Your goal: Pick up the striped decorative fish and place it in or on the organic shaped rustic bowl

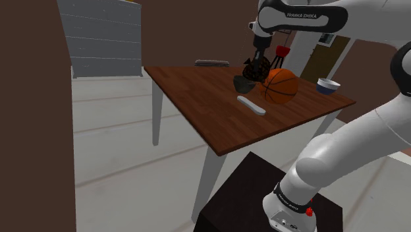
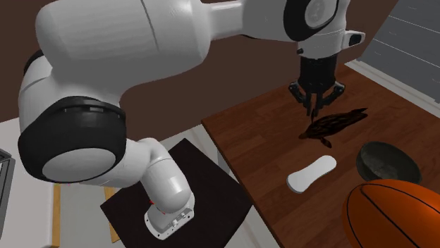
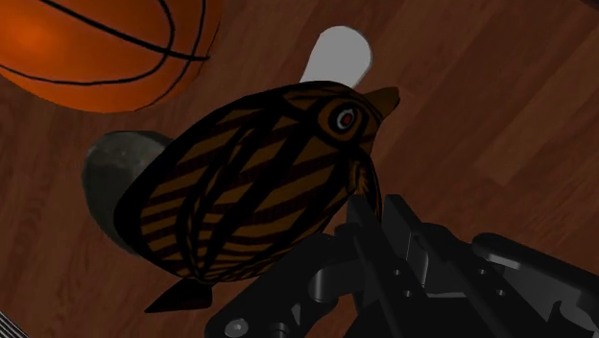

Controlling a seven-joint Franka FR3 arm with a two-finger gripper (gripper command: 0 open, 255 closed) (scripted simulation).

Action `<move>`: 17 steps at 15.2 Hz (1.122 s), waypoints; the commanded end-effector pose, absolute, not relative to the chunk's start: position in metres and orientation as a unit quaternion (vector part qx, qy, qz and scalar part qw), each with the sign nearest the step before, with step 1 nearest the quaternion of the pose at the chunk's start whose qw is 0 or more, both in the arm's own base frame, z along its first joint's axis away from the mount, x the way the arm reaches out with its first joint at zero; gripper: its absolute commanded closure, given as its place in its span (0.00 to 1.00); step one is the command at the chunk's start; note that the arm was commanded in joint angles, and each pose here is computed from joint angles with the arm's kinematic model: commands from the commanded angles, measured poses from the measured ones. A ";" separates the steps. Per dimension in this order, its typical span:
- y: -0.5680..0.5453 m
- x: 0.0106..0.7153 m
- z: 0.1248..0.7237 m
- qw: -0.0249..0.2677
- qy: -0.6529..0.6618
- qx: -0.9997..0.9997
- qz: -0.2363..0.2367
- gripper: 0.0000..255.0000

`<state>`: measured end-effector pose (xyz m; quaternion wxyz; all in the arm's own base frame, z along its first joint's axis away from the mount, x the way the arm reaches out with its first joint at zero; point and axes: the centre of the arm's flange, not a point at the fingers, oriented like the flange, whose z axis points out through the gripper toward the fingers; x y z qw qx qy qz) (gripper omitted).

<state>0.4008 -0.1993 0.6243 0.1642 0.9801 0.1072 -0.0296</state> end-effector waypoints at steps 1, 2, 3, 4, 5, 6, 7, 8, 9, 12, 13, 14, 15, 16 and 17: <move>-0.224 0.413 0.625 0.165 0.107 0.980 -0.029 1.00; -0.235 0.420 0.626 0.165 0.107 0.980 -0.029 1.00; -0.247 0.426 0.626 0.165 0.107 0.980 -0.029 1.00; -0.258 0.433 0.627 0.165 0.107 0.980 -0.029 1.00; -0.270 0.439 0.628 0.165 0.107 0.980 -0.029 1.00; -0.281 0.446 0.628 0.165 0.107 0.980 -0.029 1.00; -0.292 0.453 0.629 0.165 0.107 0.980 -0.029 1.00; -0.304 0.459 0.629 0.165 0.107 0.980 -0.029 1.00; -0.315 0.466 0.630 0.165 0.107 0.980 -0.029 1.00; -0.350 0.485 0.632 0.165 0.107 0.980 -0.029 1.00; -0.361 0.492 0.632 0.165 0.107 0.980 -0.029 1.00; -0.373 0.498 0.633 0.165 0.107 0.980 -0.029 1.00; -0.384 0.505 0.634 0.165 0.107 0.980 -0.029 1.00; -0.395 0.512 0.634 0.165 0.107 0.980 -0.029 1.00; -0.406 0.517 0.635 0.165 0.107 0.980 -0.029 1.00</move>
